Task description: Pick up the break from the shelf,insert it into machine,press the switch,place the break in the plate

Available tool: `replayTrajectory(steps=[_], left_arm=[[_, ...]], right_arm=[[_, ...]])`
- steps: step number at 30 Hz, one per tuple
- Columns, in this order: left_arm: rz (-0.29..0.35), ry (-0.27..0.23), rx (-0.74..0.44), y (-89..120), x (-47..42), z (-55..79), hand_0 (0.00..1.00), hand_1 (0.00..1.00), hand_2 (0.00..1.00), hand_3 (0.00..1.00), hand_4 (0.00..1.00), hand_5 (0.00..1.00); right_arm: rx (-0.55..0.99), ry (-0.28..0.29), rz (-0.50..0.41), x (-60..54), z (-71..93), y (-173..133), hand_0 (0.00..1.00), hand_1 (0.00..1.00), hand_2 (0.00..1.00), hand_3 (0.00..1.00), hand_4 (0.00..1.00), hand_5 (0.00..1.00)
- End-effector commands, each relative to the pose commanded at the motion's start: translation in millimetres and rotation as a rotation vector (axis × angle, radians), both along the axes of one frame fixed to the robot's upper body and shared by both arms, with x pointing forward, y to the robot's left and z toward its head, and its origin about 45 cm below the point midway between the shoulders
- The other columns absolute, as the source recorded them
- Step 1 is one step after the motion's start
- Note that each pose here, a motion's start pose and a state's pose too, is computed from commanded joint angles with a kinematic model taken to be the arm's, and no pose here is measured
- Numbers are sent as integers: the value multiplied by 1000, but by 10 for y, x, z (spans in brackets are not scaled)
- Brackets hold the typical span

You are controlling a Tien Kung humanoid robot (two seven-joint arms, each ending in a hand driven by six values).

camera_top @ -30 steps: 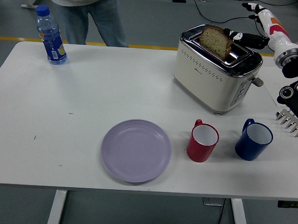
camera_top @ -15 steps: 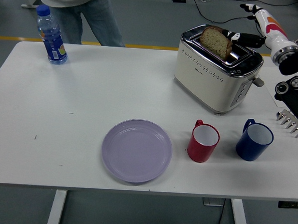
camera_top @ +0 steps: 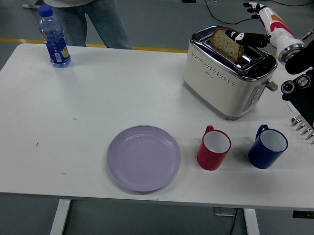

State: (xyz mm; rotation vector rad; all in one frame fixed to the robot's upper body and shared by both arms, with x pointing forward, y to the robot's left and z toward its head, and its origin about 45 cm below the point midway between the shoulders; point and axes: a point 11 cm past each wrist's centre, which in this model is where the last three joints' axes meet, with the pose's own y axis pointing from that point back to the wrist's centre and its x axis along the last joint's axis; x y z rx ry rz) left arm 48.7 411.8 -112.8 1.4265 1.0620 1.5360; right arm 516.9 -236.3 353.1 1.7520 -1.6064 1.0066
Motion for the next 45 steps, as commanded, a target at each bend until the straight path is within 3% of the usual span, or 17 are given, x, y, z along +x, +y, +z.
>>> replayTrajectory(steps=[15, 45], left_arm=[[-6, 7, 1, 7, -20, 0, 694, 719, 701, 576, 310, 818], [-2, -8, 2, 10, 49, 10, 694, 719, 701, 575, 308, 815]], right_arm=[[-24, 24, 14, 121, -25, 116, 863, 818, 840, 872, 869, 476], [-165, 77, -7, 317, -4, 365, 786, 724, 752, 797, 843, 439]])
